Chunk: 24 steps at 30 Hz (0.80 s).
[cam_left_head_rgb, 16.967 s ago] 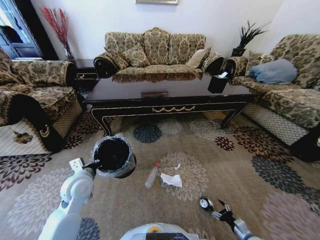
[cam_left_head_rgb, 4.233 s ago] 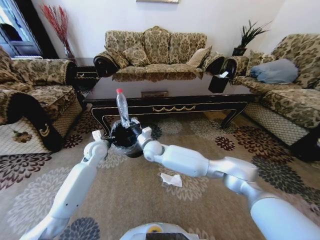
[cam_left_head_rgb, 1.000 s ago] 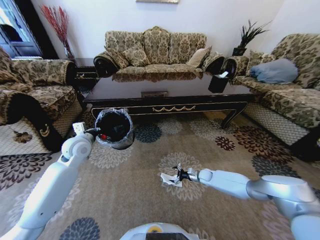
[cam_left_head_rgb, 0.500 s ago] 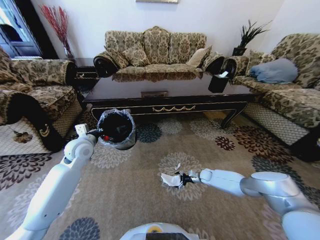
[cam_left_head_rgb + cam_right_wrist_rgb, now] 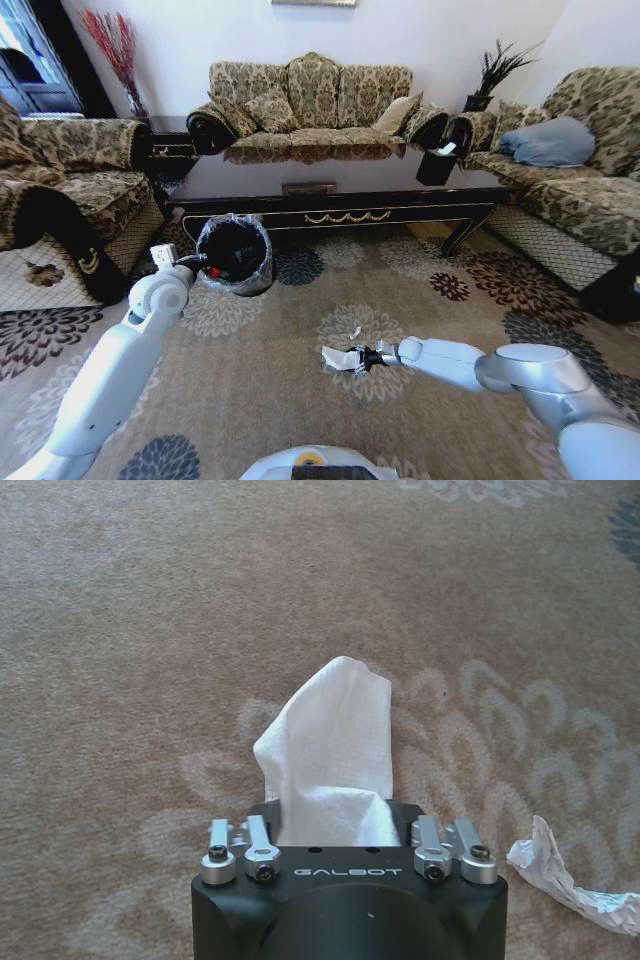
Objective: Move to the front of the table and pick up the trash from the floor, then place it into the trash bin.
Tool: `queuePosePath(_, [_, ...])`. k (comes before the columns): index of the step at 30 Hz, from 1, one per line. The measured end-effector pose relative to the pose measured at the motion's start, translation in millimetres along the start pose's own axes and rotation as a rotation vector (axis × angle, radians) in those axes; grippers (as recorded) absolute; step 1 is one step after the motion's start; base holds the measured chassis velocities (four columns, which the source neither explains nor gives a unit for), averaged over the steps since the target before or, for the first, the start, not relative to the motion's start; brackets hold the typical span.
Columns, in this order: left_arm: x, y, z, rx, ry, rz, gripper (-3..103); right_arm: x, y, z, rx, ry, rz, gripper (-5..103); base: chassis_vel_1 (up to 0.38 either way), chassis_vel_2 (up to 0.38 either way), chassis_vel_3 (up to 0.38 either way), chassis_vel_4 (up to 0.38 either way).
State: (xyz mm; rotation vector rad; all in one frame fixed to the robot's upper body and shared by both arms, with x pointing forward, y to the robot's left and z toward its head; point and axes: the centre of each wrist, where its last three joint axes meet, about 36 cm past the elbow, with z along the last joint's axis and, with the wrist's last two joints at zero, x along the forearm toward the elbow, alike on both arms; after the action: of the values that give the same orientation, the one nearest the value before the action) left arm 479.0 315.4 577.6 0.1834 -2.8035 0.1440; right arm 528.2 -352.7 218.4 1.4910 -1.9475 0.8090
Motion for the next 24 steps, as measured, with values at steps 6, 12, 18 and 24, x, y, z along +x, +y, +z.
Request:
queuePosePath(6, [0,0.1,0,-0.001,-0.001,-0.001,2,0,2,4,0.012,-0.011,-0.026,37,0.000,0.000,0.000,0.000])
queuePosePath(12, [1,0.2,1,-0.005,0.002,-0.003,2,-2,5,6,0.028,-0.044,-0.040,15,0.000,0.000,0.000,0.000])
queuePosePath(18, [2,0.9,1,-0.013,0.001,-0.006,2,-3,-3,-6,0.060,-0.103,-0.026,1,0.000,0.000,0.000,0.000])
queuePosePath(24, [1,0.2,6,-0.021,0.017,-0.006,2,-1,-27,-58,0.081,-0.257,0.112,0,0.000,0.000,0.000,0.000])
